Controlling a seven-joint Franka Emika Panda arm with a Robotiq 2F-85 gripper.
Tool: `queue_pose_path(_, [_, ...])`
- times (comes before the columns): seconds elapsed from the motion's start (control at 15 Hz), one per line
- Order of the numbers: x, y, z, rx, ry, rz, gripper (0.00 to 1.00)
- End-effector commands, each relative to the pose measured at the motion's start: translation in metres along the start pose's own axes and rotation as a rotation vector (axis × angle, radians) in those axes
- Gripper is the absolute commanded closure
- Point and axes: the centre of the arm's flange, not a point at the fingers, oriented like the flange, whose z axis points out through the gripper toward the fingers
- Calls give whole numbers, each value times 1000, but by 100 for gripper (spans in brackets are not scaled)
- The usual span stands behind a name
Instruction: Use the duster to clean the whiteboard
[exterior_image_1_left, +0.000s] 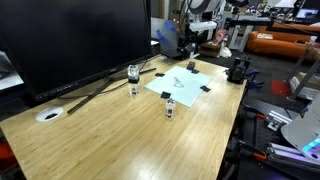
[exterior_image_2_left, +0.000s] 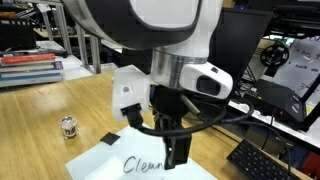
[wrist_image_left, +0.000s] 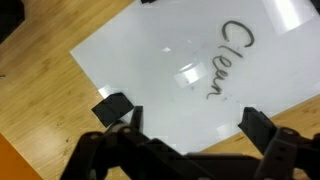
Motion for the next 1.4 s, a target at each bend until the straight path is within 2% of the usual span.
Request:
queue_pose_path(0.0, [0,-2,-1,1,1,2,0])
queue_pose_path(0.13, [0,-1,-1,1,1,3,0])
queue_pose_path(0.2, [7,-3,3,23,-3,46,0])
queue_pose_path(0.53, [51,-3,21,36,35,335,0])
queue_pose_path(0.93, [90,13,61,-24,61,651,0])
queue_pose_path(1.13, [105,17,76,-51,91,746,0])
queue_pose_path(1.2, [90,21,76,-44,64,692,0])
queue_pose_path(1.33, [97,20,80,-48,75,726,0])
